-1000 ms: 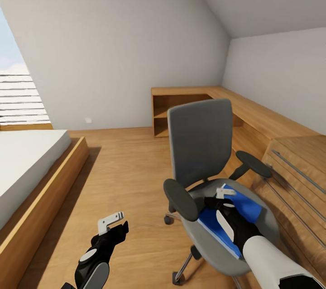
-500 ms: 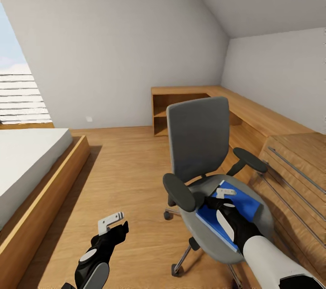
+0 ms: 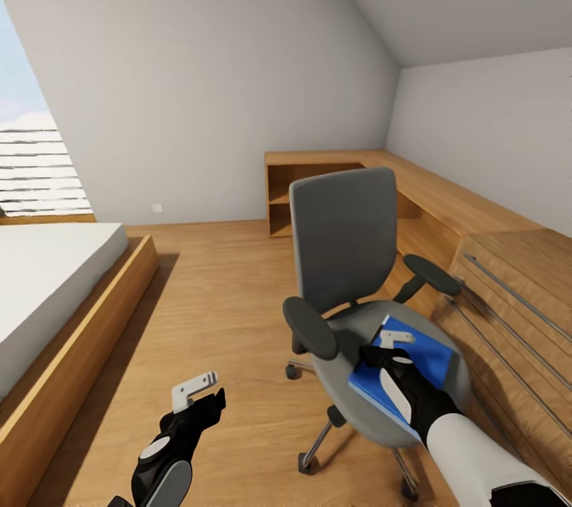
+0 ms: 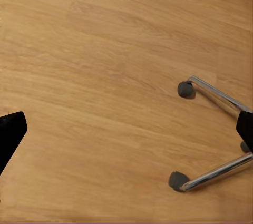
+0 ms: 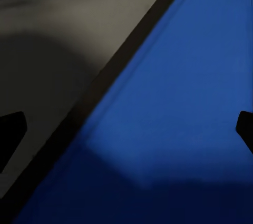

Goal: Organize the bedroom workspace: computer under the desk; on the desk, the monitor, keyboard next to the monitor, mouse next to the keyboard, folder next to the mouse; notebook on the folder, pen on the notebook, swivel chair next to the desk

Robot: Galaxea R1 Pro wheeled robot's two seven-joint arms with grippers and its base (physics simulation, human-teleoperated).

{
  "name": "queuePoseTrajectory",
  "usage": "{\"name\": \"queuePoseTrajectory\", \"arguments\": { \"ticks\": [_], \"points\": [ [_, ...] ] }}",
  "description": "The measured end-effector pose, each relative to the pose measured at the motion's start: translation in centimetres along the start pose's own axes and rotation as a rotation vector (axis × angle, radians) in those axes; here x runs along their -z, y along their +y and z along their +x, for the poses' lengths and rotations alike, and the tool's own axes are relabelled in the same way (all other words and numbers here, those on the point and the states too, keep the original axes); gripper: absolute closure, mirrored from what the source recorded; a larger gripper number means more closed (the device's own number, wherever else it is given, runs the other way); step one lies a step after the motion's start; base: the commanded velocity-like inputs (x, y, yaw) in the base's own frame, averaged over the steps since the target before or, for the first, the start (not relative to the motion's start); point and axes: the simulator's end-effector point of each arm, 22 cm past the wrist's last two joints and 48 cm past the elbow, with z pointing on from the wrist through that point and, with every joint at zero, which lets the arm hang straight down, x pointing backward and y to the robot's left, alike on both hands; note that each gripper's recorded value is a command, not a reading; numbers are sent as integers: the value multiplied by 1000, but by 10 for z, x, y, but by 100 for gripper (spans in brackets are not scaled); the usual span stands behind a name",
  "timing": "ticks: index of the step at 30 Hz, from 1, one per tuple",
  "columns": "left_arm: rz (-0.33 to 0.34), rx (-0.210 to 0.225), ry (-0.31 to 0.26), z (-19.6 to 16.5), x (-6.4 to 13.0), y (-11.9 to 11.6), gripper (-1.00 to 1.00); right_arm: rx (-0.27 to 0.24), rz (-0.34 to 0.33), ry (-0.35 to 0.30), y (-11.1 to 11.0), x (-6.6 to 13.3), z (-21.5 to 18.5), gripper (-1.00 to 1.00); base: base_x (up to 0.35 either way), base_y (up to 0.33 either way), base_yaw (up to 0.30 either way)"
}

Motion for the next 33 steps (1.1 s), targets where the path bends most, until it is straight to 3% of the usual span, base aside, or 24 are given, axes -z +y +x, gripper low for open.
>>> {"name": "queuePoseTrajectory", "arguments": {
  "ticks": [33],
  "points": [
    [5, 2, 3, 1, 0, -1, -100, 0, 1, 1, -1, 0, 0, -100, -31, 0, 0]
  ]
}}
